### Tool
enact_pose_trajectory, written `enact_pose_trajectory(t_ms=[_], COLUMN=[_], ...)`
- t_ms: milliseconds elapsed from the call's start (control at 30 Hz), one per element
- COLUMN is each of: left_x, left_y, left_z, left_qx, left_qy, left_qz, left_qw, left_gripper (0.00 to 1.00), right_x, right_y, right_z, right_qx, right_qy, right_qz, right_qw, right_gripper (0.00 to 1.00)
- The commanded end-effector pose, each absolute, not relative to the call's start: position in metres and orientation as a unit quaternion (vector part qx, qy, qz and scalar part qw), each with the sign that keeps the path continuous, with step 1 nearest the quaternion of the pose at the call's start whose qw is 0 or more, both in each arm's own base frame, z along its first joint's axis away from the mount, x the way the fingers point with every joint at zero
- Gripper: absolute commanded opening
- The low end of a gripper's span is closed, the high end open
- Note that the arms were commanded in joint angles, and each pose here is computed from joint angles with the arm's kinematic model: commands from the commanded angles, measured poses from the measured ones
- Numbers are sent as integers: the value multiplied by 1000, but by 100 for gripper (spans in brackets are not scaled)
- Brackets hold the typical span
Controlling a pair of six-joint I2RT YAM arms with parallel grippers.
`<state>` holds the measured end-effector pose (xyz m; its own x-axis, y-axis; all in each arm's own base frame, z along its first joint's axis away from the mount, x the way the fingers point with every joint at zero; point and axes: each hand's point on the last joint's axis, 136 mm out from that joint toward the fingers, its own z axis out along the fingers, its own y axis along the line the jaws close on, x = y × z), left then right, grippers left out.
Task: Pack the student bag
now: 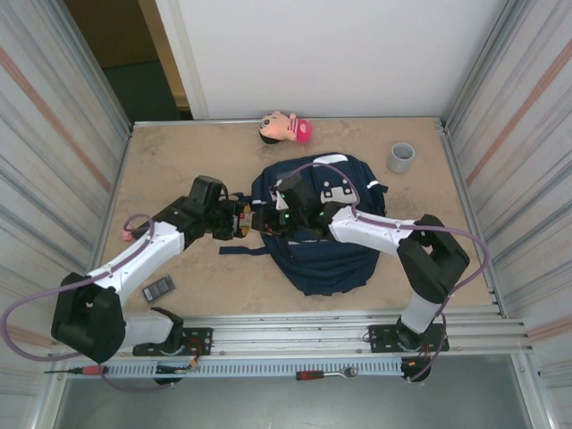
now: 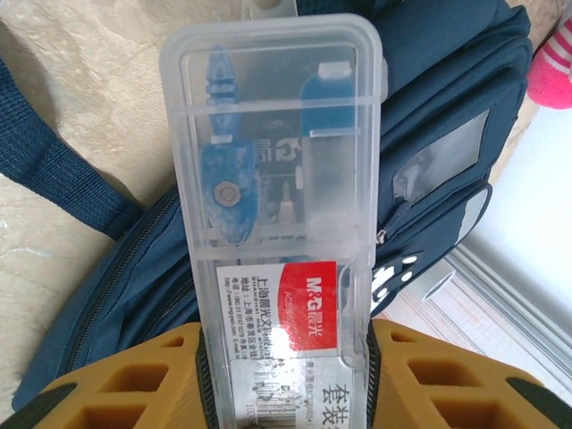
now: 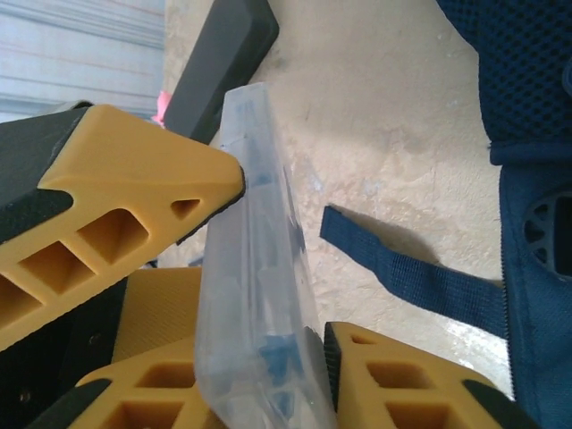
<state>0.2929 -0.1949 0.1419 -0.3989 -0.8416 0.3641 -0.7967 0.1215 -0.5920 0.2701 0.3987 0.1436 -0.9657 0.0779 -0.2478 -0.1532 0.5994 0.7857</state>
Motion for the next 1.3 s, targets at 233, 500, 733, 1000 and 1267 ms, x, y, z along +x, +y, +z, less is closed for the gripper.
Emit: enact_pose_trajectory(t_ms=[233,500,733,1000,1267], left_x=[289,297,314,289,256], left_y=[-213,-220,-242,-345,-390], left_z=[147,164,192,178,134], left_qx=[-489,-305,-25,462,641], left_qy=[790,896,941,792,678], left_qz=[-367,-270,-140,-100,-158], left_qw=[50,175,306,386,323], left_gripper=[67,78,77,80,85], right_x=[287,304,294,297,288], right_y=[342,247,175,82,60], right_z=[174,191,213,230,225], right_qx=[2,63,90,186,214], right_qy=[879,876,857,822,825], right_qz=[432,415,451,470,456], right_qw=[201,240,233,260,256], right_gripper=[9,5,5,5,5])
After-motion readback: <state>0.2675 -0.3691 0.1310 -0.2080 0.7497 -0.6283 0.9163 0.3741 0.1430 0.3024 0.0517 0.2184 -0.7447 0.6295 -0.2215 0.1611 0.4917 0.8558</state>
